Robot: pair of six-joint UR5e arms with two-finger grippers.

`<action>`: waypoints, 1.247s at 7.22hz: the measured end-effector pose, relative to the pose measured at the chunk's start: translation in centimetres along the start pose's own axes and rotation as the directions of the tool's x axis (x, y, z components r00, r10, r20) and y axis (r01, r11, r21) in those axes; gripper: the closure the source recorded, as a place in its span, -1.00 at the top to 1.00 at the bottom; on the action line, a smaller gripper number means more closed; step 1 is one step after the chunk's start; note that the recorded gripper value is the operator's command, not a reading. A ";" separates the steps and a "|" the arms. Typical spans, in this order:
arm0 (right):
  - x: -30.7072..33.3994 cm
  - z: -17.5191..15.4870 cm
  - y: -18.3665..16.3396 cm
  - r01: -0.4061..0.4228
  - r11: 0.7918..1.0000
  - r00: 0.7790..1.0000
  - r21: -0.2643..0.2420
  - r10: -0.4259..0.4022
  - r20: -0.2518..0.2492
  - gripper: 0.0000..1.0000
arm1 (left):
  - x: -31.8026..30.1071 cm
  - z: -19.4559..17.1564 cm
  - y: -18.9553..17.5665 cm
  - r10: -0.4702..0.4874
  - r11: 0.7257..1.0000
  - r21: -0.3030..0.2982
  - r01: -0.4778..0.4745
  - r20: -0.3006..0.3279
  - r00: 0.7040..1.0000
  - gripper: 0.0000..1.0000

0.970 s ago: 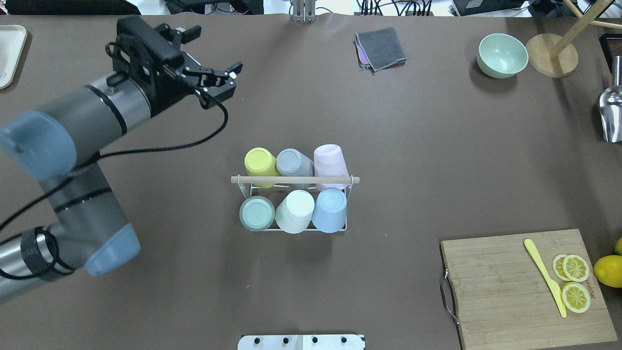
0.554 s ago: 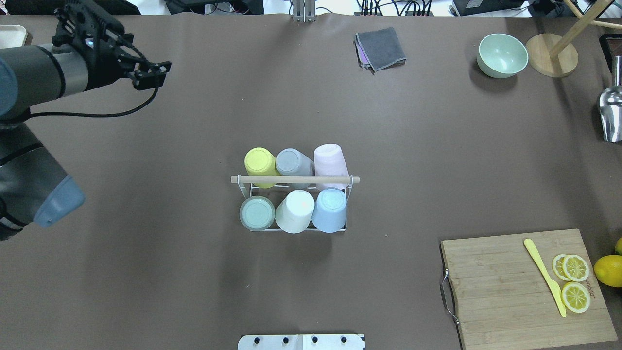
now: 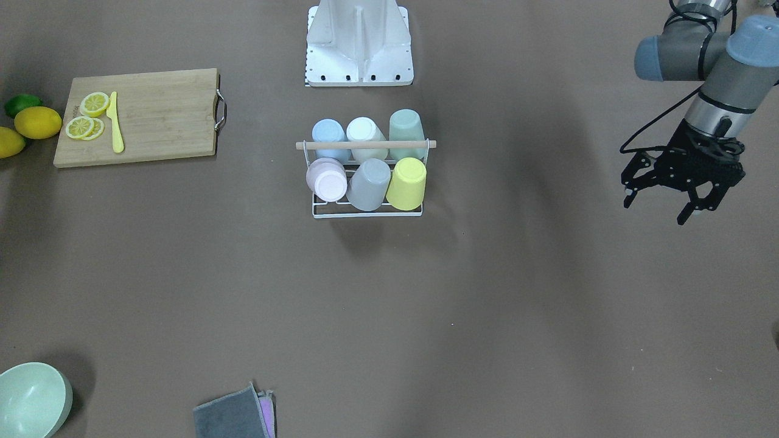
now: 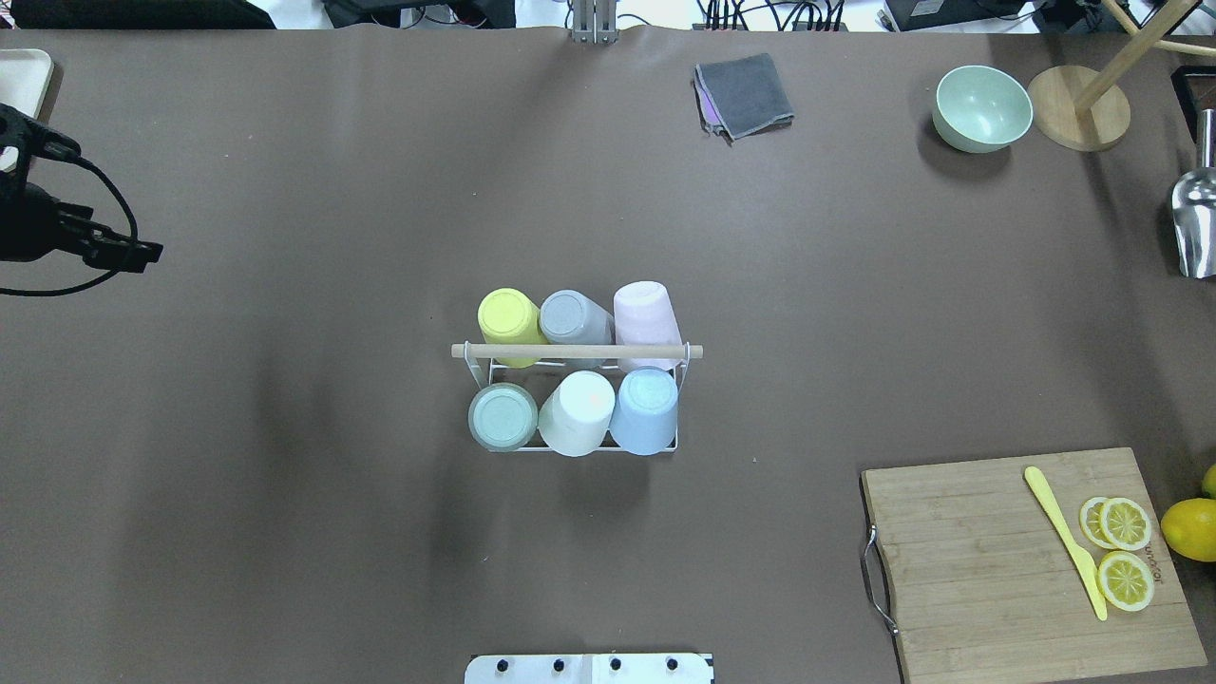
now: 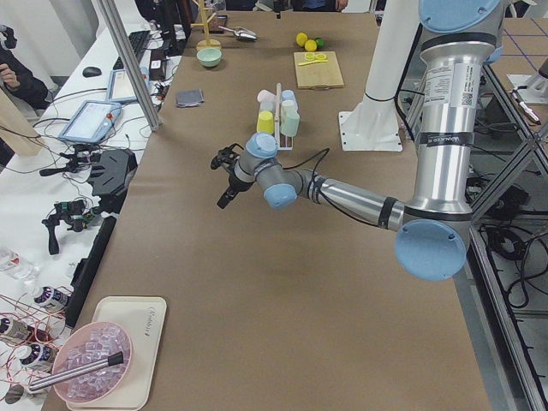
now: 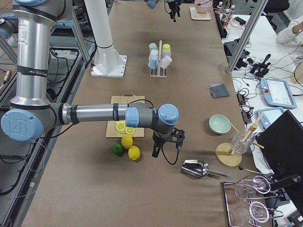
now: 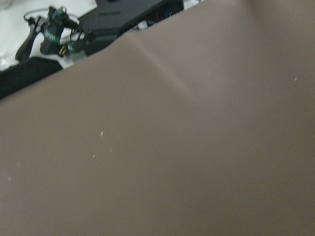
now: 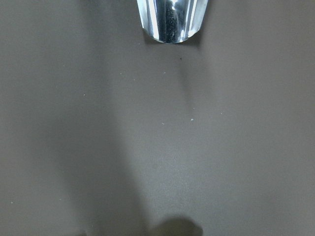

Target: Place cup on cup holder

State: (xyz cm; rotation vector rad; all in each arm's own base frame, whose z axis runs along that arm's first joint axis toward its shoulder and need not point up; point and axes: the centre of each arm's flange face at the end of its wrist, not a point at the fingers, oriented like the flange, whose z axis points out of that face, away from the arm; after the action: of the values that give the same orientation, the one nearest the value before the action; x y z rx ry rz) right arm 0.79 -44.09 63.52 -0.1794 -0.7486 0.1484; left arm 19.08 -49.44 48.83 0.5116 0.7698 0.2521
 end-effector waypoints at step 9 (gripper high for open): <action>0.1 0.1 0.0 0.000 1.000 1.000 -0.001 0.000 -0.002 0.99 | -19.1 -6.6 11.1 -0.635 0.642 -0.374 0.669 0.230 0.737 0.96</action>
State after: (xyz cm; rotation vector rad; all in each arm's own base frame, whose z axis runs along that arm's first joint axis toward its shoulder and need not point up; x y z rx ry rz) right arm 0.81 -44.05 63.61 -0.1802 -0.7468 0.1480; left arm 0.70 -45.35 62.12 -0.2121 0.7468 -0.2822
